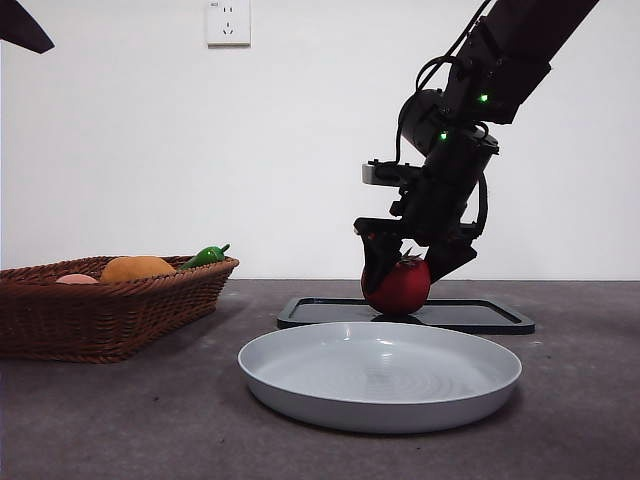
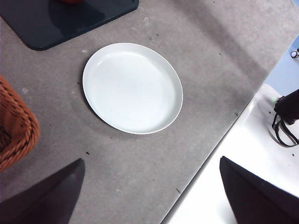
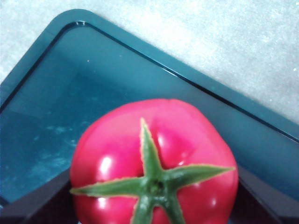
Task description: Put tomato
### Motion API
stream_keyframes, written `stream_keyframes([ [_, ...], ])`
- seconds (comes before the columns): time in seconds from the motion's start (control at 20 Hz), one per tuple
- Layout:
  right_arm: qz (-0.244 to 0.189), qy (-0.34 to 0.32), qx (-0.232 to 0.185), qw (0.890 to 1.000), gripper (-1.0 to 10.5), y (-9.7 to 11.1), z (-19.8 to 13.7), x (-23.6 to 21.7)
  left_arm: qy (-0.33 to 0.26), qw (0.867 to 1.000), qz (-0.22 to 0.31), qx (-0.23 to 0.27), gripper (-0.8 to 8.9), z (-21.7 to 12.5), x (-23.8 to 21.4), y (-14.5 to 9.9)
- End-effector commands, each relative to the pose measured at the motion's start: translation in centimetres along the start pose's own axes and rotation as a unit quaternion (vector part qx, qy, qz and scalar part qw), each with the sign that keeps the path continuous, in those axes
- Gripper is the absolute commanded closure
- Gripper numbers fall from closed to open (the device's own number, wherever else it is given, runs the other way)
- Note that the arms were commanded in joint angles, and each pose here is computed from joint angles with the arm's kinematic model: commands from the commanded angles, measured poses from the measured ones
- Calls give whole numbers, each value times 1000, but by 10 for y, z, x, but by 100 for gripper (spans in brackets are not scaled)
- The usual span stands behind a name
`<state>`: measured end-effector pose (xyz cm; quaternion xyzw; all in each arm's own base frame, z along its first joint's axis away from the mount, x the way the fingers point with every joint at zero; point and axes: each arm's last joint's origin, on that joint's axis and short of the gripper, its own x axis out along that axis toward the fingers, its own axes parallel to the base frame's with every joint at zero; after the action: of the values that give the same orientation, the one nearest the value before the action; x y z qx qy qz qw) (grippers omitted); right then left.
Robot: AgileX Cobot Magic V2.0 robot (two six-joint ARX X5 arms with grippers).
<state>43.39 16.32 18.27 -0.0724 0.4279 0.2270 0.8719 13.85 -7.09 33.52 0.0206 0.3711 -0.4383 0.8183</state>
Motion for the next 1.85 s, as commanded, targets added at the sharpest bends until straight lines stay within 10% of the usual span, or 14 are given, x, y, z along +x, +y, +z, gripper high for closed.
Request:
stream_keyframes([
  [0.05,4,13,-5,1000,592,3,-2,11,-9,1000,-4,9,349,5,-2,-2],
  [0.55,3,1,-5,1000,436,7,13,-34,-9,1000,-4,10,349,5,-2,-2],
  [1.0,15,-56,-9,998,435,29,23,-202,-9,1000,-4,10,349,5,-2,-1],
  [1.45,40,-103,-26,994,436,53,-27,-320,-10,1000,-4,10,349,5,-2,-1],
  [1.85,100,-46,-30,993,436,73,-126,-311,-10,1000,-4,11,349,5,-2,-1],
])
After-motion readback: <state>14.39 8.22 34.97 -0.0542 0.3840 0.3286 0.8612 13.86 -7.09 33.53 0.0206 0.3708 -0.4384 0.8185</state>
